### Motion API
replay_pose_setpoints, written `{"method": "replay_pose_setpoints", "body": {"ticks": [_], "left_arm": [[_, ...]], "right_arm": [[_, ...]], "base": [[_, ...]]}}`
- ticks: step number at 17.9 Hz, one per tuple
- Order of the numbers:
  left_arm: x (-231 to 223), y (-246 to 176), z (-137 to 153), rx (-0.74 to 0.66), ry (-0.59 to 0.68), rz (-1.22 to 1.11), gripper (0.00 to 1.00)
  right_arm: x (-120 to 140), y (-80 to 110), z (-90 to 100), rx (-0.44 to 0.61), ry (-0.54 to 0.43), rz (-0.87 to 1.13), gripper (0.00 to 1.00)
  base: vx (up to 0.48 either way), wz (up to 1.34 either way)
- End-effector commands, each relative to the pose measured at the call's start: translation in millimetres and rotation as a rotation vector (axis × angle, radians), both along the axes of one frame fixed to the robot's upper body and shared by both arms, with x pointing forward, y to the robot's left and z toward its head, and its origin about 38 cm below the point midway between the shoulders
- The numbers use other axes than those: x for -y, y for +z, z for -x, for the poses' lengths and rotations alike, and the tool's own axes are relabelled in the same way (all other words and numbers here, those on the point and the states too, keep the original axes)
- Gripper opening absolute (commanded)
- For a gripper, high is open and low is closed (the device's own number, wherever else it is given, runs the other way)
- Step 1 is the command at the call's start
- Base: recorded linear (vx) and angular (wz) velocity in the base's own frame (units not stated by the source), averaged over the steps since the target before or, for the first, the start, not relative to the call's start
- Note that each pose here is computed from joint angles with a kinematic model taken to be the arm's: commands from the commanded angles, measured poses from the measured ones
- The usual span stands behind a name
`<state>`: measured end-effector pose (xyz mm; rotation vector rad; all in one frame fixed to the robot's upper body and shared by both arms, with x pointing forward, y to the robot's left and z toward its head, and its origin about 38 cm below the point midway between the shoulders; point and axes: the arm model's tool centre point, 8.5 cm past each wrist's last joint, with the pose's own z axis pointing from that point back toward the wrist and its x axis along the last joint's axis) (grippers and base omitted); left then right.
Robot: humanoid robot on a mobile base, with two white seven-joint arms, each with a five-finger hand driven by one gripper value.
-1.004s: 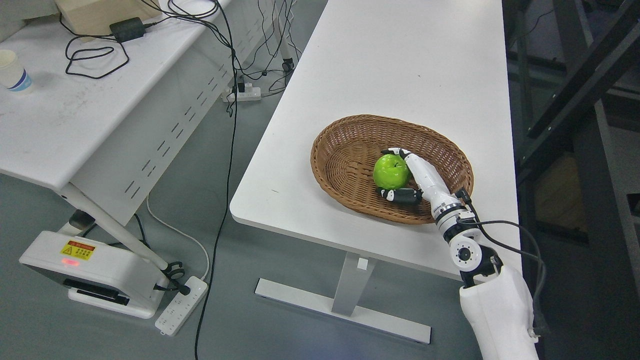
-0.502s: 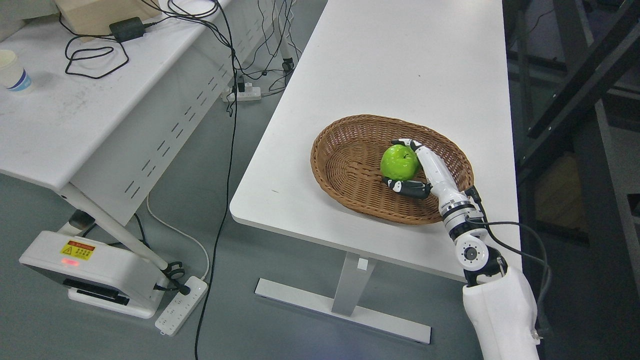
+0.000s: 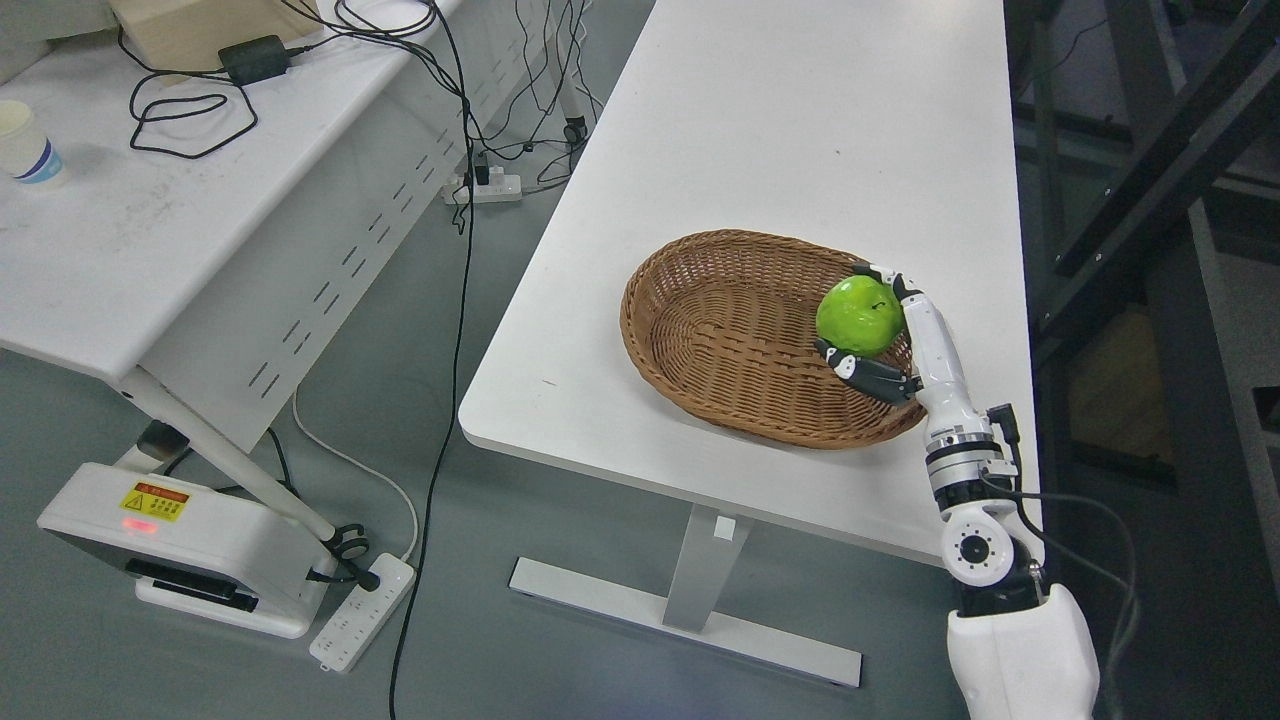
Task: Place green apple on left shelf middle layer
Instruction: 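Lift the green apple out of the basket with the right hand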
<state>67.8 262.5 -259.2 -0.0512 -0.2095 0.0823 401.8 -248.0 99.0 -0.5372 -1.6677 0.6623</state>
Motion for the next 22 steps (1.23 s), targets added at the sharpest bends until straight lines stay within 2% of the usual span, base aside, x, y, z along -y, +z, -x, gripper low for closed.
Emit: {"method": "replay_pose_setpoints", "body": {"ticks": [1, 4, 13, 22], "left_arm": [[-11.2, 0.9, 0.1, -0.001, 0.001, -0.017, 1.00], [-11.2, 0.9, 0.1, -0.001, 0.001, -0.017, 1.00], [-11.3, 1.0, -0.1, 0.001, 0.001, -0.018, 1.00], [-11.2, 0.9, 0.1, -0.001, 0.001, -0.017, 1.00]], "right_arm": [[10.3, 35.8, 41.9, 0.161, -0.045, -0.105, 0.00], [8.9, 24.8, 52.8, 0.161, -0.069, -0.132, 0.00], [1.6, 10.1, 64.2, 0.124, -0.052, -0.141, 0.00], [-30.7, -11.9, 81.2, 0.060, 0.028, -0.164, 0.00]], "base": [[-0.012, -0.03], [-0.018, -0.03], [-0.131, -0.15], [-0.165, -0.30]]}}
